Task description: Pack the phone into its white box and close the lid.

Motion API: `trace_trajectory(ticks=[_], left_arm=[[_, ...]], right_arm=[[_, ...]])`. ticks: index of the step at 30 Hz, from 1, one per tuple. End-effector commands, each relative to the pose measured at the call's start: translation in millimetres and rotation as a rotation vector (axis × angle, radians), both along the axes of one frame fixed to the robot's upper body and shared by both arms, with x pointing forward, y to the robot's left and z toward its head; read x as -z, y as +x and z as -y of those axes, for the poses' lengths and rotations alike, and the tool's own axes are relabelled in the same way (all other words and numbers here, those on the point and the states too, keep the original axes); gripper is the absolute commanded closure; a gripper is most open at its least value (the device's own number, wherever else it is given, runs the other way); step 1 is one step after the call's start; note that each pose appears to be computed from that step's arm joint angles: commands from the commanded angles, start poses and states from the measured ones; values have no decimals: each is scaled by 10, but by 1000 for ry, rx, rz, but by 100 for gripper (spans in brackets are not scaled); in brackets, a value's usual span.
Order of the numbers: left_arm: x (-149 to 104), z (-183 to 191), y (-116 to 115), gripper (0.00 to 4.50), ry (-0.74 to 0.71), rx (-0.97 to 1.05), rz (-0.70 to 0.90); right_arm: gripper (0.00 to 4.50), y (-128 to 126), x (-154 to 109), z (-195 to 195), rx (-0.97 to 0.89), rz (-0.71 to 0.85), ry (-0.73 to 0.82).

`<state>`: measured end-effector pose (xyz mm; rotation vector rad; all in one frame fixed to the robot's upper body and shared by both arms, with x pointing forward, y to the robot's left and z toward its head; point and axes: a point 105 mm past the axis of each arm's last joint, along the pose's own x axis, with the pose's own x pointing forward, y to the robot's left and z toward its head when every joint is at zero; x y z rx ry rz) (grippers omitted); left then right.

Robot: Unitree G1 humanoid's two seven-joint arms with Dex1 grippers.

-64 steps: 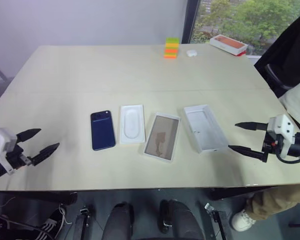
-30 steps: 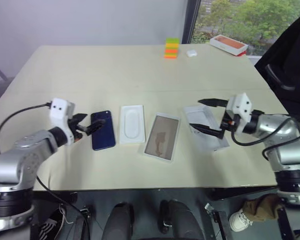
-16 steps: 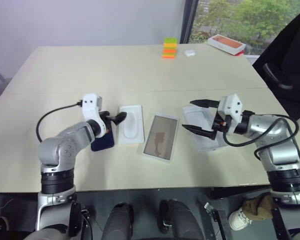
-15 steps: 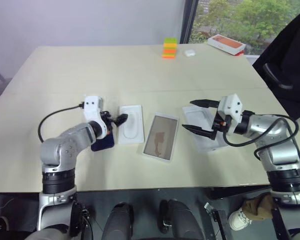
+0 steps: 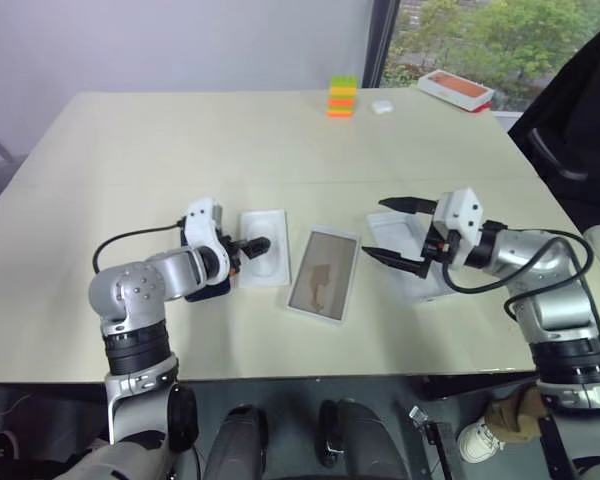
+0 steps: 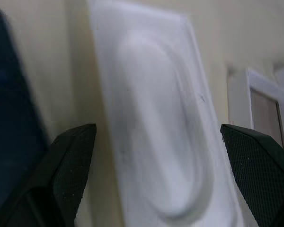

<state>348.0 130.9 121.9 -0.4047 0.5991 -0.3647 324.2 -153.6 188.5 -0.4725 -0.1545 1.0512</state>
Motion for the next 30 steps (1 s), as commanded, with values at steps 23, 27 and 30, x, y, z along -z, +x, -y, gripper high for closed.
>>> trace_trajectory(ticks=[23, 27, 30], left_arm=[[204, 23, -90, 232, -76, -14, -136], [217, 24, -96, 259, -92, -19, -140], [245, 4, -104, 364, -82, -26, -144]], right_arm=[[0, -20, -187, -121, -28, 75, 17], [0, -22, -186, -126, -30, 76, 14], [0, -24, -192, -135, -32, 77, 14]])
